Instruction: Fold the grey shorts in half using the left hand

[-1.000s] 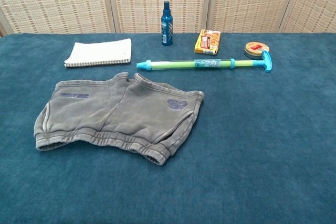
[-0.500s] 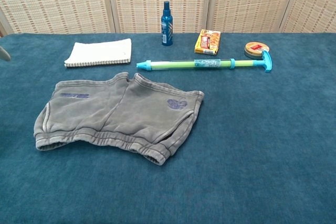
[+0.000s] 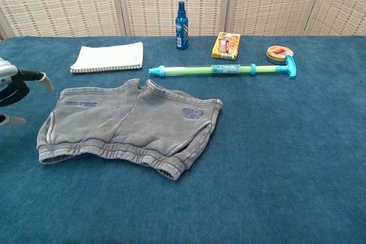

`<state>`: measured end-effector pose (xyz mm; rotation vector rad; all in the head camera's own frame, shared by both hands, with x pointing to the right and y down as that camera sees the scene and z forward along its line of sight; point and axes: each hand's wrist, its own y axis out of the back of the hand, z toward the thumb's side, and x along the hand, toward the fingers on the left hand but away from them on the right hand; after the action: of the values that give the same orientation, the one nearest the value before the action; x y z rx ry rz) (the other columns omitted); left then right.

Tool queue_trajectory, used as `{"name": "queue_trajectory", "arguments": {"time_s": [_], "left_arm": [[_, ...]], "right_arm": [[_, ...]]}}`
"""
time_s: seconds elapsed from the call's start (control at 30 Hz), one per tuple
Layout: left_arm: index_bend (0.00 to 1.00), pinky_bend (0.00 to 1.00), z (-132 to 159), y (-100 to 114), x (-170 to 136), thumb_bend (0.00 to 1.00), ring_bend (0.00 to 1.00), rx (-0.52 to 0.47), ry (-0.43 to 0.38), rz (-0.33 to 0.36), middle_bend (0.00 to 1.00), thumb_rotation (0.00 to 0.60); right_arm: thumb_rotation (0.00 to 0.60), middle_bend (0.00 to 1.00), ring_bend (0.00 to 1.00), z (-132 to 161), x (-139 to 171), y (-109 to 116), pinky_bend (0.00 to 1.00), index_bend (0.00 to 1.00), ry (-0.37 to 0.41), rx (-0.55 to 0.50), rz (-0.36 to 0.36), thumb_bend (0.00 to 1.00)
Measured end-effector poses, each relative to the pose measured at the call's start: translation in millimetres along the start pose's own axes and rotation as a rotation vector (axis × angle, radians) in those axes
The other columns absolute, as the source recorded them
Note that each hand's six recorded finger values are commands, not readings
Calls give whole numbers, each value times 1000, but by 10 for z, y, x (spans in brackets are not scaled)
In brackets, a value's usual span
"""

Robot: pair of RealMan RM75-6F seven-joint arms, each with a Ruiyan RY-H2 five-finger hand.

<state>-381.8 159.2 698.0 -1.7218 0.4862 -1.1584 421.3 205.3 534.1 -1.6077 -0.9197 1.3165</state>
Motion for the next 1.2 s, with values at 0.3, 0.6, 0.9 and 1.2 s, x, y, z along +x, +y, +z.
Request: {"name": "queue_trajectory", "arguments": {"time_s": [0.3,0.6,0.9,1.2], "left_arm": [[347,935,-89,-220,131,218,780,83,-7,-33,855,600],[347,935,6,-369,245,218,784,69,-21,-43,859,600],[349,935,176,-369,380,218,784,16,-42,-2,859,600],[408,935,261,-328,450,217,796,-60,-46,37,882,600]], "right_arm": [[600,334,270,1,24,-1,278,198,-8,8,5,348],[600,335,280,1,33,-2,278,198,-15,10,6,348],[600,335,294,9,22,6,285,198,-15,16,5,349],[600,356,370,-5,28,3,328,198,-23,21,5,349]]}}
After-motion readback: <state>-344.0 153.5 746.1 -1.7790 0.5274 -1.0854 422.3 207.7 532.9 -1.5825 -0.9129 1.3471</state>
